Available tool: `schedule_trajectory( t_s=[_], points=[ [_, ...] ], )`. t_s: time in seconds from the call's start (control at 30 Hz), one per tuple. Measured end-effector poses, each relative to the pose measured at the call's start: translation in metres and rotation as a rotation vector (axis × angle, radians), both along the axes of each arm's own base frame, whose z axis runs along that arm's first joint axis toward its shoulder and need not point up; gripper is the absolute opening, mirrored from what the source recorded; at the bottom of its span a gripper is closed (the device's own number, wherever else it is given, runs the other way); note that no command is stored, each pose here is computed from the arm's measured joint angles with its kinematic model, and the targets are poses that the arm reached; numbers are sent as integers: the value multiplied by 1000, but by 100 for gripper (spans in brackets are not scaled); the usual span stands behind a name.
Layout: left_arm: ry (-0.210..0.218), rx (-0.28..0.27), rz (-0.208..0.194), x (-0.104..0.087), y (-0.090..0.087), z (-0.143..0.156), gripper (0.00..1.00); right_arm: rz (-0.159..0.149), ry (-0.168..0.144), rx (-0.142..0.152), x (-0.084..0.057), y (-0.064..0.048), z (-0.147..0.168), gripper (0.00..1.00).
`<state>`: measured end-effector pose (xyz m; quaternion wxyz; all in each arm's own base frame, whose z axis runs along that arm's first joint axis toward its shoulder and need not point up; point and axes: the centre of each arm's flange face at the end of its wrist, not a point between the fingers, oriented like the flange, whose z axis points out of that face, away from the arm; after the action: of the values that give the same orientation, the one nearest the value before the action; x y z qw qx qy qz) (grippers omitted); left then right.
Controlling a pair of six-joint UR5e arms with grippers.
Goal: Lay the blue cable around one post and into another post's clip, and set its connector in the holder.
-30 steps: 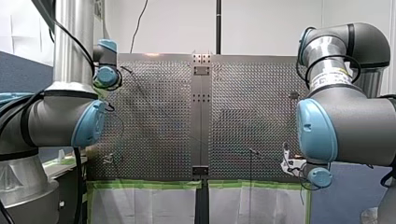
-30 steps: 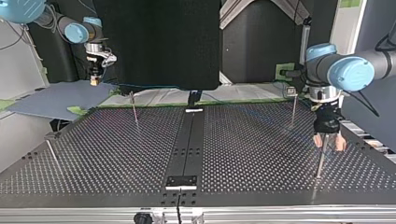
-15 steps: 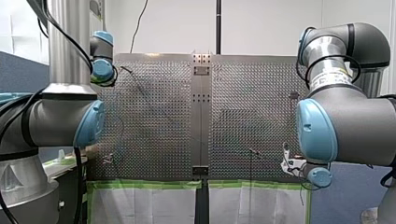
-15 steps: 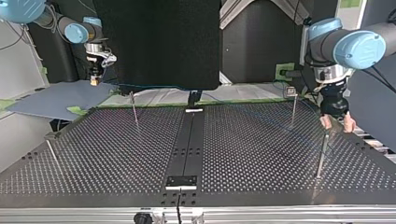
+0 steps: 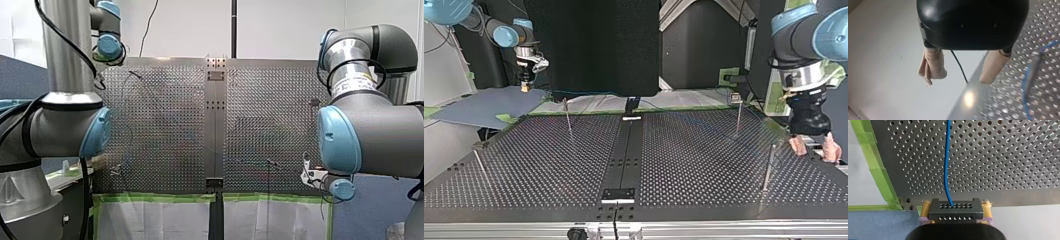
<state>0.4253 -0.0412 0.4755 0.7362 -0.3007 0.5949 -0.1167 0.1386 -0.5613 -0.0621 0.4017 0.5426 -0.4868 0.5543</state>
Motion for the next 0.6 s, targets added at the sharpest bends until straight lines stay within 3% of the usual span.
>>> schedule_trajectory(
  t_s=[0.6],
  points=[
    [54, 186, -40, -4, -15, 74, 100, -1, -3, 3, 0, -1, 0, 0]
  ],
)
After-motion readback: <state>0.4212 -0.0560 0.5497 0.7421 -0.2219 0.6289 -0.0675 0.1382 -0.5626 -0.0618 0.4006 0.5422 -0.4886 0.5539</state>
